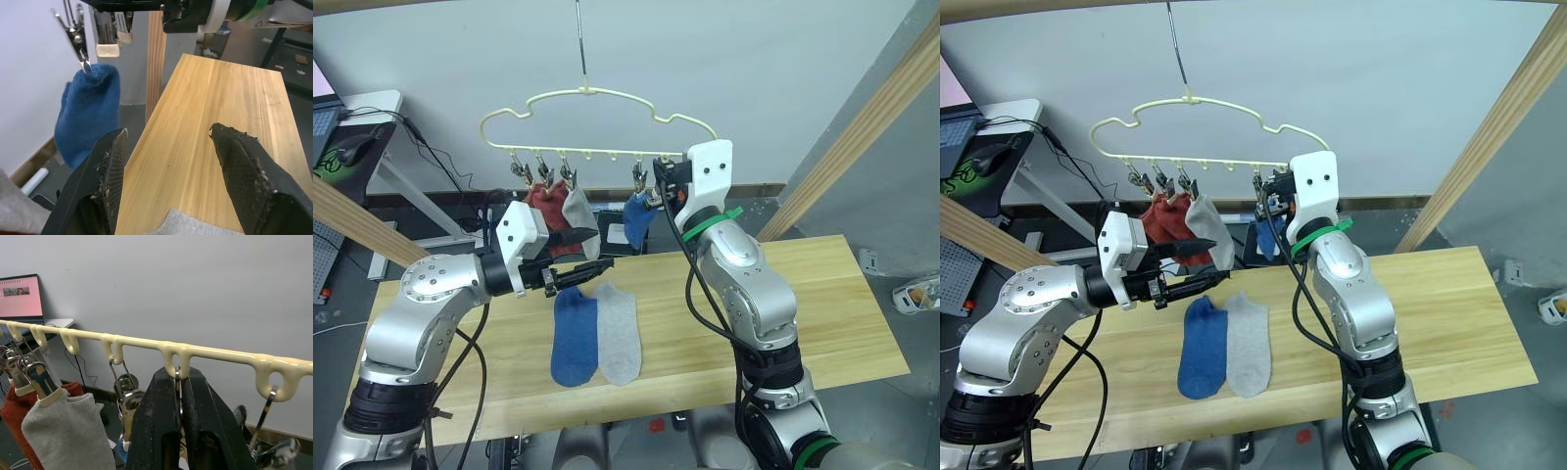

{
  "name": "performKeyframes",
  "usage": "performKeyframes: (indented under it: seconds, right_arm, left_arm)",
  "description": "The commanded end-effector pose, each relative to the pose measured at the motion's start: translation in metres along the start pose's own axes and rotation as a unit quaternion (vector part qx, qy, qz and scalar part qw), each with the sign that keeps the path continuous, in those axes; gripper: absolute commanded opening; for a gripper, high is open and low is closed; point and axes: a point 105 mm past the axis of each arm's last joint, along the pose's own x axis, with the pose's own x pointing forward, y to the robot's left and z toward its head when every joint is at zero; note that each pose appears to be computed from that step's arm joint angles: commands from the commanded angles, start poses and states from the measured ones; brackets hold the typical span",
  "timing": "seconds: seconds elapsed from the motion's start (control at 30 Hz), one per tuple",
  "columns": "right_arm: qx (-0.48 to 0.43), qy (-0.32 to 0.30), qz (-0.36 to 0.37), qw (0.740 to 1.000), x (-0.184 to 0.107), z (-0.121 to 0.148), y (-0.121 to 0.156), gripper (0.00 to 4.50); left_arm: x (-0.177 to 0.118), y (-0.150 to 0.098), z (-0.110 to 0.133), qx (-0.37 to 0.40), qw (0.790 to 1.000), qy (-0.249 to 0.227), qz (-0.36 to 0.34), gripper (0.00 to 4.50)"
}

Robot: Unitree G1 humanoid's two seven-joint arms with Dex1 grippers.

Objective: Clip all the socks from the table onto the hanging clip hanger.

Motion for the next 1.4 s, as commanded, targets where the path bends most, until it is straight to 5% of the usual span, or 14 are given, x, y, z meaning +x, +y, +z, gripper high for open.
performKeyframes:
  seconds: [0.03, 0.13, 0.3, 0.43, 0.57, 0.8, 1.0, 1.4]
  right_arm:
    - [-0.004, -0.03, -0.007, 1.0, 0.0, 0.015, -0.001, 0.02]
    - [-0.005, -0.031, -0.007, 0.999, 0.0, 0.016, -0.001, 0.01]
    - [-0.007, -0.033, -0.009, 0.999, -0.001, 0.017, -0.003, 0.0]
    - [-0.007, -0.033, -0.008, 0.999, -0.001, 0.018, -0.003, 0.0]
    - [-0.007, -0.03, -0.003, 1.0, -0.001, 0.018, -0.002, 0.0]
    - [-0.009, -0.029, 0.001, 1.0, -0.001, 0.018, 0.0, 0.0]
    - [-0.011, -0.029, 0.002, 1.0, -0.001, 0.019, 0.001, 0.0]
    - [-0.012, -0.028, 0.006, 1.0, -0.003, 0.019, 0.003, 0.0]
  left_arm:
    - [-0.006, 0.005, 0.006, 0.014, 0.999, 0.003, 0.033, 2.95]
    - [-0.013, 0.013, -0.006, 0.006, 0.996, 0.027, 0.083, 3.12]
    - [-0.029, 0.017, -0.041, -0.015, 0.978, 0.071, 0.196, 4.4]
    - [-0.047, 0.02, -0.082, -0.066, 0.939, 0.117, 0.316, 4.46]
    - [-0.05, 0.002, -0.131, -0.135, 0.916, 0.179, 0.332, 4.46]
    - [-0.042, -0.007, -0.17, -0.192, 0.9, 0.221, 0.322, 4.46]
    - [-0.034, -0.005, -0.185, -0.187, 0.901, 0.237, 0.311, 4.46]
    - [-0.019, 0.009, -0.16, -0.184, 0.917, 0.144, 0.323, 4.46]
